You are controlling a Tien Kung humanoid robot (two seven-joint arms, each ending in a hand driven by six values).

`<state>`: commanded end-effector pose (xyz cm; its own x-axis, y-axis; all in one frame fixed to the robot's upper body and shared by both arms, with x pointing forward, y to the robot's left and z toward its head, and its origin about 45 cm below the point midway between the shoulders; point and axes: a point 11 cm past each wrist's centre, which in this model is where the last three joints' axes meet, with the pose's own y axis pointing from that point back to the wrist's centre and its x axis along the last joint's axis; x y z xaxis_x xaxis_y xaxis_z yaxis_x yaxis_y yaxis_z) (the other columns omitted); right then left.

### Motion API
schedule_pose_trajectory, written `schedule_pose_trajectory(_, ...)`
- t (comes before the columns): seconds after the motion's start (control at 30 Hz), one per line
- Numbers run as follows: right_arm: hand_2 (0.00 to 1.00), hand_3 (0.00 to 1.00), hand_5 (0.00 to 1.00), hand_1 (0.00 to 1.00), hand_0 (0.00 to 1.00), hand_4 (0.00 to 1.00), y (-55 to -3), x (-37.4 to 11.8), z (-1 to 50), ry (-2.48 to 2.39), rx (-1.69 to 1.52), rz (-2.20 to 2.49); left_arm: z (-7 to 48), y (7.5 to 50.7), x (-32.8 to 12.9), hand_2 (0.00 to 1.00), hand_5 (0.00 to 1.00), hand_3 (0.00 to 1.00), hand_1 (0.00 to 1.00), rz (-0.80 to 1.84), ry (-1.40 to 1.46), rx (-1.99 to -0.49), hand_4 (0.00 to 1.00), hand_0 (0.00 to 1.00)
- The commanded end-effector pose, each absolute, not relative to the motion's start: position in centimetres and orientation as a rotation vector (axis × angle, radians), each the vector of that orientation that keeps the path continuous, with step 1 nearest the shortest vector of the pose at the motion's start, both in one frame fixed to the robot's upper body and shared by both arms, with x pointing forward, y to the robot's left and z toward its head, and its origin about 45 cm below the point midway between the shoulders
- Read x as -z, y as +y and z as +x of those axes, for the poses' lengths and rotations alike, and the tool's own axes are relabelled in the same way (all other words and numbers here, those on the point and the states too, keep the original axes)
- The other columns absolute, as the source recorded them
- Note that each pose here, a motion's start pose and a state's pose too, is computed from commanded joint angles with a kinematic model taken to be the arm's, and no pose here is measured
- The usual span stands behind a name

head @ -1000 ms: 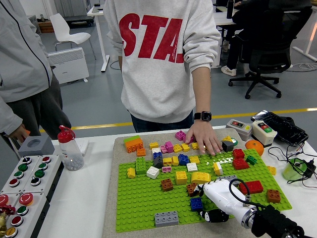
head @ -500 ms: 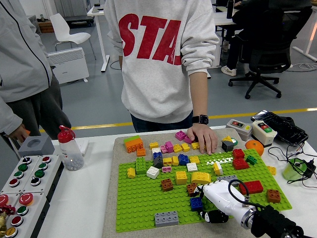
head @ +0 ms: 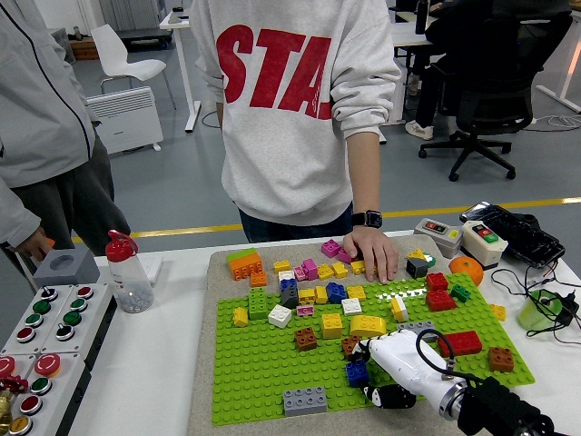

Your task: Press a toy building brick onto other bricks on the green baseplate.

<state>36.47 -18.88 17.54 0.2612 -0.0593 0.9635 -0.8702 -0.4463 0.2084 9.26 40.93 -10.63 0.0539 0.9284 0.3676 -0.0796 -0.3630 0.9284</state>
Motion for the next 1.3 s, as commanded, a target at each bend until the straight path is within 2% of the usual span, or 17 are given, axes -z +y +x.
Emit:
schedule_pose_trajectory(0.63, 0.529, 0.583, 0.258, 0.519, 0.470, 0.572, -18.3, -19.0, 35.9, -0.895, -1.314, 1.769, 9.0, 40.9, 10.7, 0.679, 0.998, 0.581, 0.685, 1.462, 0.910, -1.450, 0.291, 0.658)
schedule_pose_trajectory(1.0, 0.532, 0.582, 0.228, 0.519, 0.470, 0.540, -14.9, -20.5, 34.6, -0.913, -1.383, 1.879, 8.5, 40.8, 10.8, 0.679, 0.998, 0.581, 0.685, 1.471, 0.915, -1.441, 0.292, 0.658)
schedule_pose_trajectory(1.3, 0.533, 0.584, 0.220, 0.520, 0.471, 0.537, -12.1, -19.7, 34.3, -0.872, -1.388, 1.932, 8.6, 40.9, 10.8, 0.678, 0.998, 0.581, 0.686, 1.470, 0.911, -1.441, 0.292, 0.659)
